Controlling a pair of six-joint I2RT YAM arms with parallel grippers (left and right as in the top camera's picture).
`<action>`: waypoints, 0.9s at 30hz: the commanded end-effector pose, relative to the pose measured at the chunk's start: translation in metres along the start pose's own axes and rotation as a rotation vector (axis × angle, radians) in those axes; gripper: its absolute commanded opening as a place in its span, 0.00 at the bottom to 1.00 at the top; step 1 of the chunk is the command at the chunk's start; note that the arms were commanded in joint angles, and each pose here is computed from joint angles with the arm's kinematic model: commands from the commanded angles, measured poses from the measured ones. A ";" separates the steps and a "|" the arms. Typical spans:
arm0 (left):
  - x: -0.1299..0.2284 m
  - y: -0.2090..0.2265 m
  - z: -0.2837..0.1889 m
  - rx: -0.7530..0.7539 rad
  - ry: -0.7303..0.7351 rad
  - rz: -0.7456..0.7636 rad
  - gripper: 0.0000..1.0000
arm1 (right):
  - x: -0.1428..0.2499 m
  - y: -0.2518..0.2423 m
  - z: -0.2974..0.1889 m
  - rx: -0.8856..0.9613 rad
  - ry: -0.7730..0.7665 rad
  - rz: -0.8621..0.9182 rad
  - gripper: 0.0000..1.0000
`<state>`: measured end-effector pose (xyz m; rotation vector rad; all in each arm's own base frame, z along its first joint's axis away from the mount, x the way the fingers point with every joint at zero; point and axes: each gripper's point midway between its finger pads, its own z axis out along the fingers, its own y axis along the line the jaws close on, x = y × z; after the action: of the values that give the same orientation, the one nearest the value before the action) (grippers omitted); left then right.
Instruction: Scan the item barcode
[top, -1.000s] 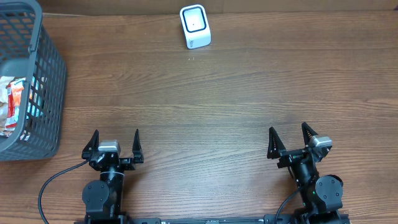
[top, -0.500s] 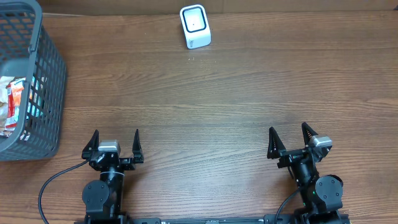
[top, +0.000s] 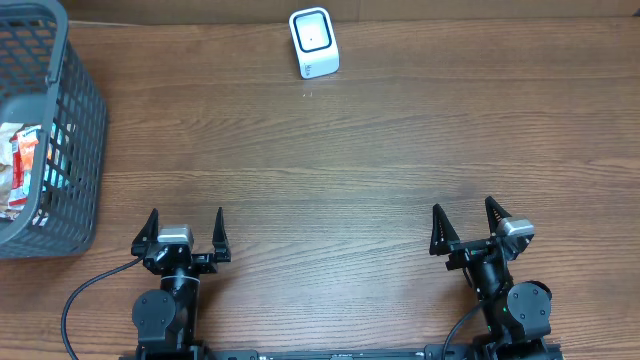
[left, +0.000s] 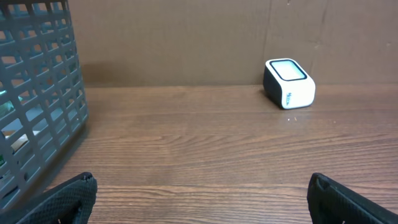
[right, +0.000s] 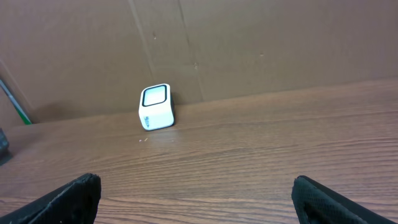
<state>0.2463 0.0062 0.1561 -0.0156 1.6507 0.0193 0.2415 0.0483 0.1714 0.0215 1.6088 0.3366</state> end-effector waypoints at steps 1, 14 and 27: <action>0.000 0.003 0.000 -0.018 -0.005 0.019 1.00 | 0.002 -0.001 0.000 0.003 -0.004 -0.003 1.00; -0.010 0.021 -0.002 -0.123 -0.045 0.016 1.00 | 0.002 -0.001 0.000 0.003 -0.004 -0.003 1.00; -0.043 0.020 -0.005 -0.113 -0.178 -0.061 1.00 | 0.002 -0.001 0.000 0.003 -0.004 -0.003 1.00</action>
<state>0.2451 0.0237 0.1951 -0.1167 1.4882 0.0743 0.2416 0.0482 0.1716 0.0218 1.6081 0.3364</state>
